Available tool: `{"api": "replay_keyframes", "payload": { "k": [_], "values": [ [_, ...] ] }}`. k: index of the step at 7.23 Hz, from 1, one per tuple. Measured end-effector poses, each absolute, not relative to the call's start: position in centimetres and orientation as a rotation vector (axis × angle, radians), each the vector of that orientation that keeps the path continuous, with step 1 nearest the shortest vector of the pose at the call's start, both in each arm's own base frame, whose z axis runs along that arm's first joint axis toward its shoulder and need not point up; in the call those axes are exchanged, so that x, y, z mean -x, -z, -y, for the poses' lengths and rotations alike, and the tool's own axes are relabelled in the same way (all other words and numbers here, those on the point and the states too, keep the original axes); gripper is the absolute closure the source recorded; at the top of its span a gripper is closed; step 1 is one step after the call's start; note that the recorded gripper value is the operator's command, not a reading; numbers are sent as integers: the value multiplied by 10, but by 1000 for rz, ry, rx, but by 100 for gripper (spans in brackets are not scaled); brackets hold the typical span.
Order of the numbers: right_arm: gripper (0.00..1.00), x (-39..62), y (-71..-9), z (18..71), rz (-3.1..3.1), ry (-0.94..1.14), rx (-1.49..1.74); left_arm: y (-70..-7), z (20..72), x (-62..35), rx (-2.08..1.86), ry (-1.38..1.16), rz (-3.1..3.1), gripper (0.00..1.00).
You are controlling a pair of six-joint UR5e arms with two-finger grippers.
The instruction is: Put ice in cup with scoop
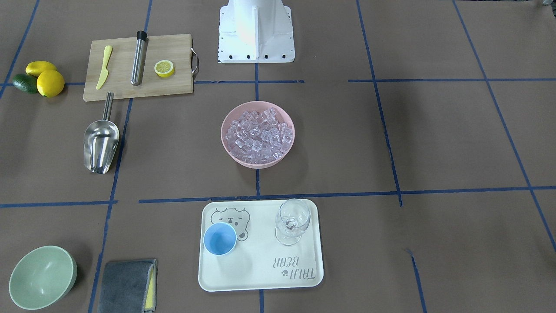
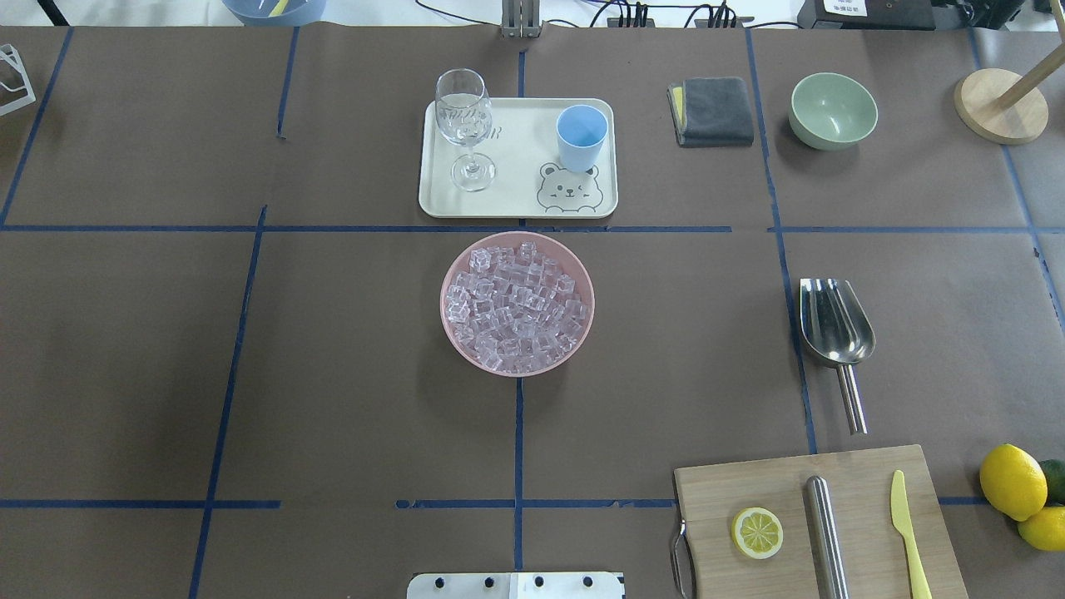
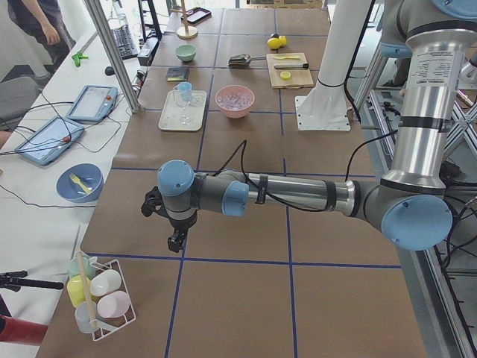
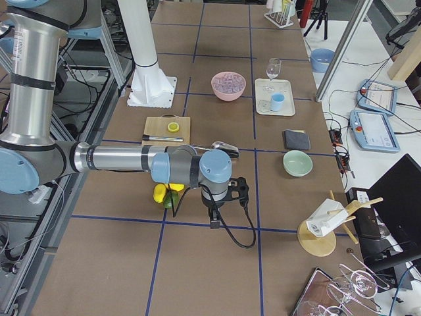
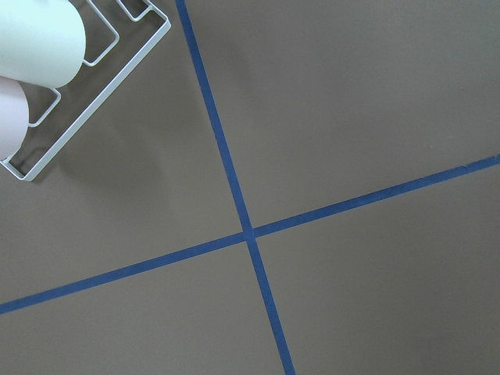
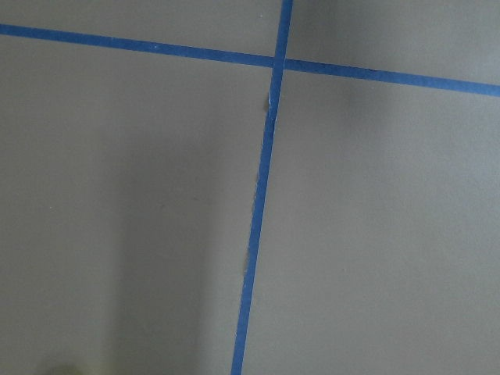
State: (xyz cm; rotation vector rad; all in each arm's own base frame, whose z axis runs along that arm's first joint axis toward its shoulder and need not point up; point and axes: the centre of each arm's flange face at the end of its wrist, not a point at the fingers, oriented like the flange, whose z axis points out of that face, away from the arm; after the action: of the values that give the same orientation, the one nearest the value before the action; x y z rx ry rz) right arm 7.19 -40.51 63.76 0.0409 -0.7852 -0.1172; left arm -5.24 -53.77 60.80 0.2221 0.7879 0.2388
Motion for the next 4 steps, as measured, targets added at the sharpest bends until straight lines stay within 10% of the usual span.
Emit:
{"api": "replay_keyframes", "payload": {
  "k": [4],
  "values": [
    [0,-72,-635,409,783,127,-51,-604,541,52,-230,-241,-785,0]
  ]
}}
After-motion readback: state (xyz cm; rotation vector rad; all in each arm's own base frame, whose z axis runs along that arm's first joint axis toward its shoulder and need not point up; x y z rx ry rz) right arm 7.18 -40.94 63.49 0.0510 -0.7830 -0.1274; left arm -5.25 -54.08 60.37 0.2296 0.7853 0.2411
